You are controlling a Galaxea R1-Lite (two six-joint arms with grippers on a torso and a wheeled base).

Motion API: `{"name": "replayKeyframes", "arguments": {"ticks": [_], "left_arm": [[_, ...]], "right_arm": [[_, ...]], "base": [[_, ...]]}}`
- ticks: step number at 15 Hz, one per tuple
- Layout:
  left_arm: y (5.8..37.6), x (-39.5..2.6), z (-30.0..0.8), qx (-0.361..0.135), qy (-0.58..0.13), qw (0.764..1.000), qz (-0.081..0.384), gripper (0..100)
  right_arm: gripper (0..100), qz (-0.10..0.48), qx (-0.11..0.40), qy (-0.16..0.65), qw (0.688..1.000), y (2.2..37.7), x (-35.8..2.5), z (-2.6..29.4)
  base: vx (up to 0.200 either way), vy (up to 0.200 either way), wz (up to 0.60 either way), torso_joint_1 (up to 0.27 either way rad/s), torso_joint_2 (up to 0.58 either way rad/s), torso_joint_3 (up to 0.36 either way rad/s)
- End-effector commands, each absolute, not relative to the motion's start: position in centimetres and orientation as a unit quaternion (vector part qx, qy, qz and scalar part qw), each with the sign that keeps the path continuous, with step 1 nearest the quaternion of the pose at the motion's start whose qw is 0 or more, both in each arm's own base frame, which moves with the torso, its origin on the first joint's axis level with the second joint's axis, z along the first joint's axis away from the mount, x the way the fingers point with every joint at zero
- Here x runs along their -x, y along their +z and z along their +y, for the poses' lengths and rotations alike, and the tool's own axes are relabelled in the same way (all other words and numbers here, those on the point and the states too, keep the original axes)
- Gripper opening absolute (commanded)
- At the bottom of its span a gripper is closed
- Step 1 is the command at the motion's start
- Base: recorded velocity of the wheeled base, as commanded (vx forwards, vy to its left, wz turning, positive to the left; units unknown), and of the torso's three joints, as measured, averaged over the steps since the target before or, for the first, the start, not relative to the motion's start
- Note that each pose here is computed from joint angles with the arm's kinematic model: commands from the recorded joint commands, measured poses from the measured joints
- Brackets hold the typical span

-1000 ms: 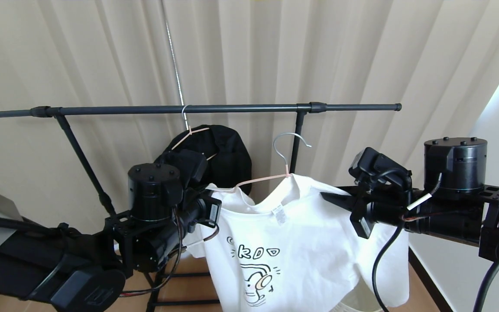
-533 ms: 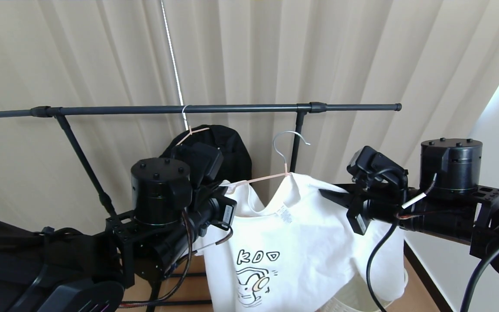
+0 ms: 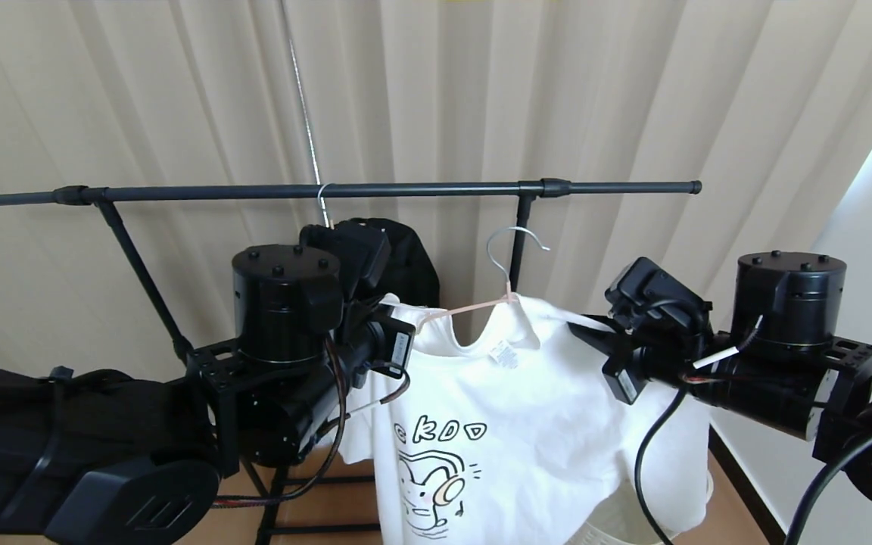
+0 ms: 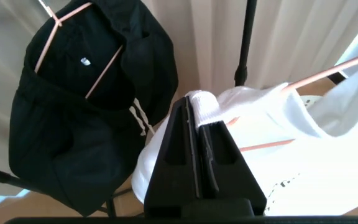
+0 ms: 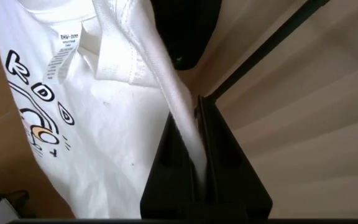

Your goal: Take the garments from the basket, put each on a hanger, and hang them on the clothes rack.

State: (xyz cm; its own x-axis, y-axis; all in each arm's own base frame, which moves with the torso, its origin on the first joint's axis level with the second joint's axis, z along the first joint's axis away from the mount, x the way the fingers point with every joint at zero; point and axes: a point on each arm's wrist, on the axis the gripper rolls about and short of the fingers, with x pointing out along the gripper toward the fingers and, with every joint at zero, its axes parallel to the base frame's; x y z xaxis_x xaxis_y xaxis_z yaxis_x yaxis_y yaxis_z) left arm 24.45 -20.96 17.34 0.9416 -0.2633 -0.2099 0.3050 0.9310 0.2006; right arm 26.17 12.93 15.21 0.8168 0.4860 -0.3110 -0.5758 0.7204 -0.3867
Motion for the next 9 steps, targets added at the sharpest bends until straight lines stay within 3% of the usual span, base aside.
{"name": "replayKeyframes", "arguments": {"ticks": [1, 9], "left_arm": [[18.9, -23.6, -21.5, -0.11, -0.161, 0.978, 0.077, 0], [19.9, -22.5, -23.2, -0.11, -0.19, 0.973, 0.072, 0]], "right_arm": [[0, 0.103, 0.245, 0.29, 0.92, 14.0, -26.1, 13.8], [0, 0.107, 0.251, 0.308, 0.911, 12.1, -25.8, 16.4]], "base": [[0.0, 0.0, 0.0, 0.0, 0.0, 0.0], [0.0, 0.0, 0.0, 0.0, 0.0, 0.0]]}}
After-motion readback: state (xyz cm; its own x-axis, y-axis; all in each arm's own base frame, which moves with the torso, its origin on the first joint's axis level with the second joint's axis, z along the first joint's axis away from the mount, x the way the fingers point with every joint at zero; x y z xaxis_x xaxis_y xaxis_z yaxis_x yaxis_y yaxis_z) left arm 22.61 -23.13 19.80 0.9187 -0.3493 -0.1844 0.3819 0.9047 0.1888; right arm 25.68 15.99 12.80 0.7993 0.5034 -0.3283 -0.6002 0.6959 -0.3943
